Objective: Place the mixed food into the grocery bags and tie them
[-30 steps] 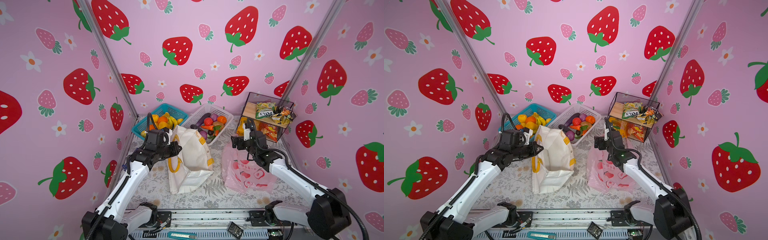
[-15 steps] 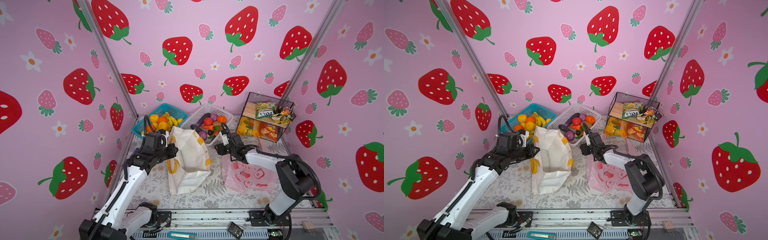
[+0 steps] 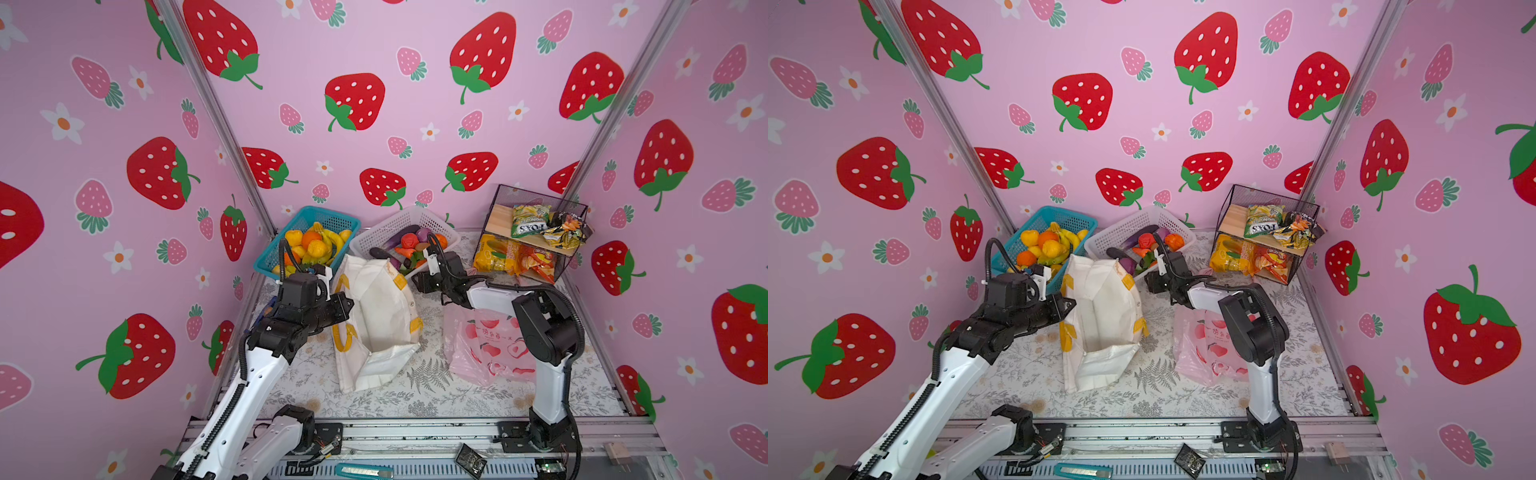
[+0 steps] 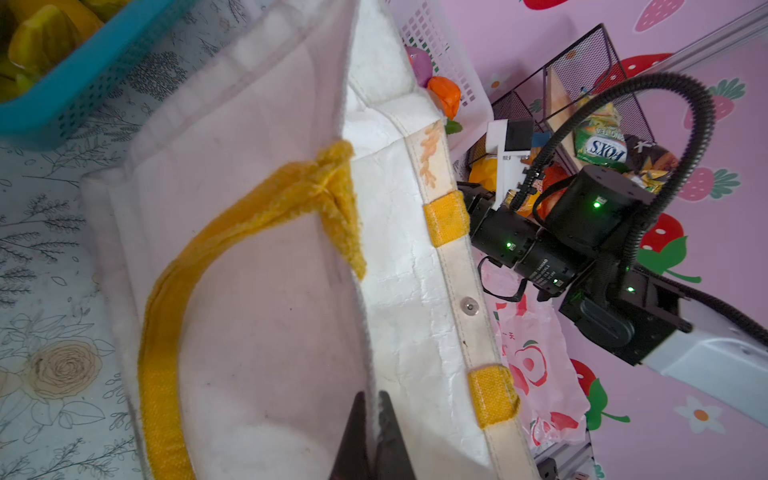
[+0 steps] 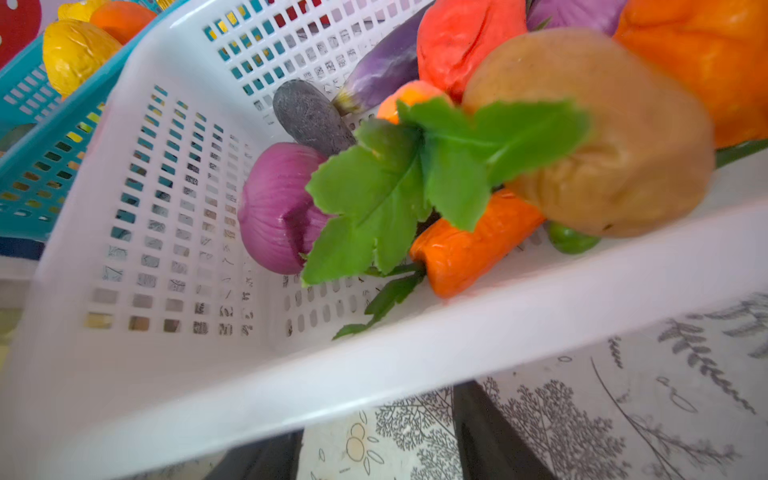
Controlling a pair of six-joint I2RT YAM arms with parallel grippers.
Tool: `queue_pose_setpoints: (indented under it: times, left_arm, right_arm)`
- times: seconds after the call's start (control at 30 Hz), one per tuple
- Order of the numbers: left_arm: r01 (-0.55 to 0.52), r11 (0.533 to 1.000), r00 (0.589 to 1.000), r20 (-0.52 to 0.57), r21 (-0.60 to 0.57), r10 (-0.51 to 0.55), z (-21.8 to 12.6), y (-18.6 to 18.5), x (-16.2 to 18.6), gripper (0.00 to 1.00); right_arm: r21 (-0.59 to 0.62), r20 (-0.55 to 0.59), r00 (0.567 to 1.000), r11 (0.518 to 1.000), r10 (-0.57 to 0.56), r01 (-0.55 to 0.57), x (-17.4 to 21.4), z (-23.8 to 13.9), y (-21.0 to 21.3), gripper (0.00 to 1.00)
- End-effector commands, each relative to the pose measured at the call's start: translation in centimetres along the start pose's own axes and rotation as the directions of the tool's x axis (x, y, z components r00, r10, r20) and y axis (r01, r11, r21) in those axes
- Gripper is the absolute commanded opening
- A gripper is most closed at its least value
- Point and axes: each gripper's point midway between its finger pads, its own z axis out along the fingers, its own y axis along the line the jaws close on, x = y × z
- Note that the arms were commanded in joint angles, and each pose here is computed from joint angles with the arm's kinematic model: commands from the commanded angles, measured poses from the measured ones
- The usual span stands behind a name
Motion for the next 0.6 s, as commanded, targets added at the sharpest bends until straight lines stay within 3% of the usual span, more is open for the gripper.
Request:
queue_pose_setpoints:
  times: [0.0,0.17,0.3,0.43,0.57]
  left_arm:
    - [0.048,0.992,0.999,0.005,0.113,-0.049,0.0,-1.9,-0.3,0.00]
    - [0.038,0.992,0.999,0.011,0.118,-0.040,0.1,-2.2,-0.8,0.00]
    - [0.034,0.993,0.999,-0.001,0.115,-0.035,0.0,-2.4,-1.1,0.00]
    - [0.029,0.966,1.000,-0.010,0.259,-0.028,-2.2,-6.2,-1.7,0.00]
    - [-0.053,0.927,0.998,-0.010,0.372,0.061,-5.5,-9.7,-1.5,0.00]
  right_arm:
    - [-0.029,0.094,0.995,0.999,-0.028,0.030,-3.7,-1.9,1.0,0.63]
    - [0.068,0.052,0.998,0.997,-0.039,0.035,-2.8,-6.0,-2.8,0.71]
    - [0.164,0.103,0.995,0.986,-0.016,-0.001,-3.6,-12.3,-6.7,0.73]
    - [0.262,0.171,0.984,0.965,-0.052,0.006,-6.5,-18.4,-8.8,0.77]
    - [0.360,0.216,0.973,0.933,-0.085,0.001,-9.0,-22.4,-10.2,0.79]
